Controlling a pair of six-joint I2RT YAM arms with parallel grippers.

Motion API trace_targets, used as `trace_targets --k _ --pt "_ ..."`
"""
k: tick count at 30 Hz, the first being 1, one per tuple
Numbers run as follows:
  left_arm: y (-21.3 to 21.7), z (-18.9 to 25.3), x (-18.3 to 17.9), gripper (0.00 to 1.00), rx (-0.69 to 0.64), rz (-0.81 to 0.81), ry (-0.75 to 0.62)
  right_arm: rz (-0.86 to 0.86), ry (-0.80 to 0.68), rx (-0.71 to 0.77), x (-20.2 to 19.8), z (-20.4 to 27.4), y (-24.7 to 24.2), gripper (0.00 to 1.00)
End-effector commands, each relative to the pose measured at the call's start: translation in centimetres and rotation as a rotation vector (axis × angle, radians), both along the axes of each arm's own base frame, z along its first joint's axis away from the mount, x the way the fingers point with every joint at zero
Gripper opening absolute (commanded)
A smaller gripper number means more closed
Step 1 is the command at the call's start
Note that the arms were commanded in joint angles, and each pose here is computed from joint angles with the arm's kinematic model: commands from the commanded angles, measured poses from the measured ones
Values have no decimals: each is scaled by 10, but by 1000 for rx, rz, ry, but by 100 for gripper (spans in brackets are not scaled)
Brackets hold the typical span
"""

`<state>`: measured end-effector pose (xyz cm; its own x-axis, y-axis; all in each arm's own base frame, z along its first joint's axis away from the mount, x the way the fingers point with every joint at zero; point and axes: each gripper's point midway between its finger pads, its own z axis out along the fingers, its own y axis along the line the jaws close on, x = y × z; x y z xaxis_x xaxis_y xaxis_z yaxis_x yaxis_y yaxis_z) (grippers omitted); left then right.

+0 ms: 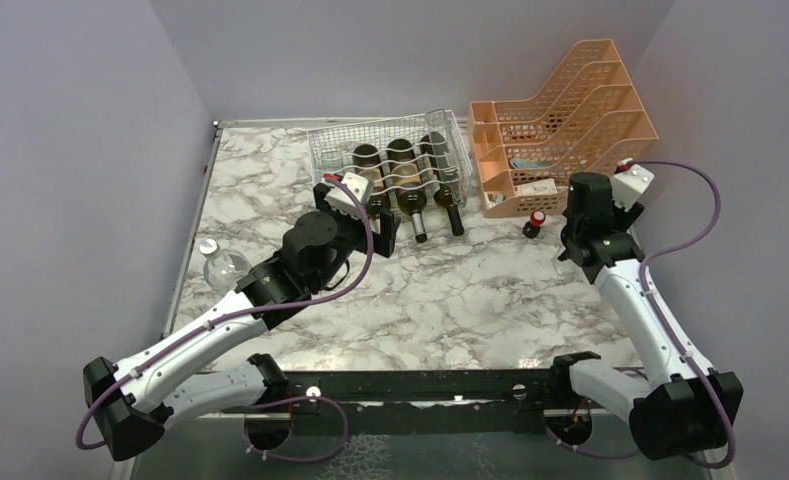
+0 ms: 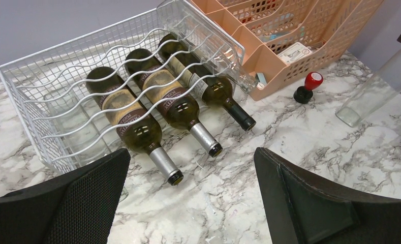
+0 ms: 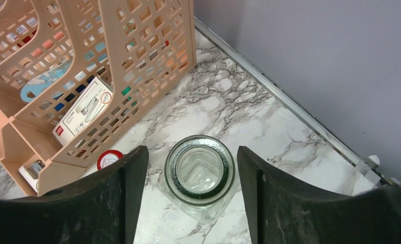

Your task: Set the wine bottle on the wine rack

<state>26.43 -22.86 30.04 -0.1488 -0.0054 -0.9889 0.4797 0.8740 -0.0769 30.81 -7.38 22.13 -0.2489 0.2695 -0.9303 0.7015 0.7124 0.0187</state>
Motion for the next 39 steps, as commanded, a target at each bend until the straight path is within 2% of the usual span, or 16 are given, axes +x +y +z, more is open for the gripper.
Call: trace_targets --k 1,13,16,22,28,39 --pt "2 18 -1 99 -31 -6 -44 -51 -74 -28 -1 16 -10 64" --pt "-9 16 -2 99 -46 -50 -32 32 -194 -6 -7 50 -2 12" --pt "-16 15 -1 99 -55 -71 -31 121 -227 9 -5 66 9 4" --pt "-35 8 -7 99 -55 -176 -60 328 -213 57 -7 90 40 1" --pt "-62 7 -24 99 -81 -363 -127 679 -180 135 -9 110 98 1" --pt "-114 -20 -39 99 -111 -600 -37 1255 -170 258 -33 133 191 1"
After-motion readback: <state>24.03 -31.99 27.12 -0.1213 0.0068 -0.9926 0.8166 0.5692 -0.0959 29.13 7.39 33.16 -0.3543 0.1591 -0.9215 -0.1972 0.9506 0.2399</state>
